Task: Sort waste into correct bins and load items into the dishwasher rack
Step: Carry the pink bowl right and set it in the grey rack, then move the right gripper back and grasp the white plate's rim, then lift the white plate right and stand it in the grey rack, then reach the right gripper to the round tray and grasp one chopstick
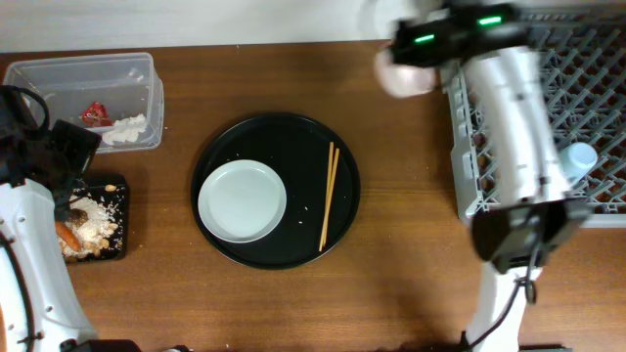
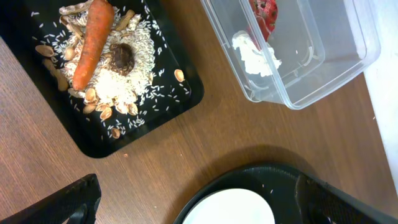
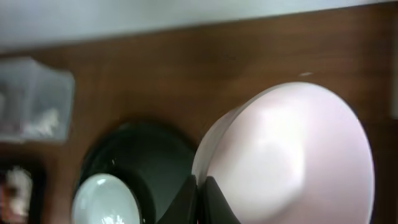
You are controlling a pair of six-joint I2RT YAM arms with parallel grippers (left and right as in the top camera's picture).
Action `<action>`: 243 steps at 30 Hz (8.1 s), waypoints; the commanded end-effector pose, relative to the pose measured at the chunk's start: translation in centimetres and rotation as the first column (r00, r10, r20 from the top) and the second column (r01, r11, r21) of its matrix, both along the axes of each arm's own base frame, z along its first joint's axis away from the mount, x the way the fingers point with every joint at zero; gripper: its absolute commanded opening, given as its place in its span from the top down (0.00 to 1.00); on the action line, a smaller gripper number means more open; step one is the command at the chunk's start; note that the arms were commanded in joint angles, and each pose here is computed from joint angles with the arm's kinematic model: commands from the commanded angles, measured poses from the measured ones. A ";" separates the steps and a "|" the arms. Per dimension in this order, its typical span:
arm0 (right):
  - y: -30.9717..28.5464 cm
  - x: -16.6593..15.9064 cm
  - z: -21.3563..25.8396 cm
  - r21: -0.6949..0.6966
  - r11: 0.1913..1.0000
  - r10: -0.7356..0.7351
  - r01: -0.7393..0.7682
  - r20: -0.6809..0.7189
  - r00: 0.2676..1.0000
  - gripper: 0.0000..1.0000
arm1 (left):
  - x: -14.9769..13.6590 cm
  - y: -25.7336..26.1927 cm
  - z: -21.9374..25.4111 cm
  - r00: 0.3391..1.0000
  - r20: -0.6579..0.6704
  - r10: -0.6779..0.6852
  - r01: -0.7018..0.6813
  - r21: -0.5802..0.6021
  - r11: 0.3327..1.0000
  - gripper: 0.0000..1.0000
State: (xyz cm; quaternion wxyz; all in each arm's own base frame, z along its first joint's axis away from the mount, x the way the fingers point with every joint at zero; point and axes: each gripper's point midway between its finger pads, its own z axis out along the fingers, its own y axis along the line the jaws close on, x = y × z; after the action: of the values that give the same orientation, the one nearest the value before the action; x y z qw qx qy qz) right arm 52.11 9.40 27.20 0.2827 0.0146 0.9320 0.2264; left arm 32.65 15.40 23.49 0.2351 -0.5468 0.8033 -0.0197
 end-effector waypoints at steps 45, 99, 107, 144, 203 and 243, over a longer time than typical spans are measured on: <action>-37.4 5.3 -8.4 0.521 0.753 -0.509 0.401 0.076 0.857 0.96 | -0.2 0.2 -0.2 1.000 -0.008 0.016 -0.016 0.006 1.000 0.01; 17.0 -12.9 -8.1 -0.297 0.939 0.055 -0.172 -0.365 0.930 0.02 | -0.2 0.3 -0.1 1.000 -0.008 0.016 -0.016 0.006 1.000 0.01; 22.9 -12.8 -16.6 -0.317 0.914 0.103 -0.254 -0.424 0.900 0.16 | -0.2 0.3 -0.2 1.000 -0.008 0.016 -0.016 0.006 1.000 0.01; 24.2 -16.5 -28.0 -0.382 0.846 0.090 -0.373 -0.587 0.804 0.96 | -0.2 0.3 -0.1 1.000 -0.008 0.016 -0.016 0.006 1.000 0.01; -30.8 4.4 -5.8 -0.702 0.482 -0.560 0.524 0.213 0.800 0.96 | -0.2 0.3 -0.2 1.000 -0.008 0.016 -0.016 0.006 1.000 0.01; -21.6 3.2 -0.5 -0.504 0.645 -0.558 0.574 0.202 0.805 0.01 | -0.2 0.3 -0.1 1.000 -0.008 0.016 -0.016 0.006 1.000 0.01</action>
State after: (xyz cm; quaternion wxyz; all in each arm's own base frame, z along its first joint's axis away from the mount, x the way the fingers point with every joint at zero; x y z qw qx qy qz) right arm 56.82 -14.30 19.54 0.2791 0.1885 0.9200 -0.2005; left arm 32.65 15.40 23.49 0.2351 -0.5468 0.8033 -0.0197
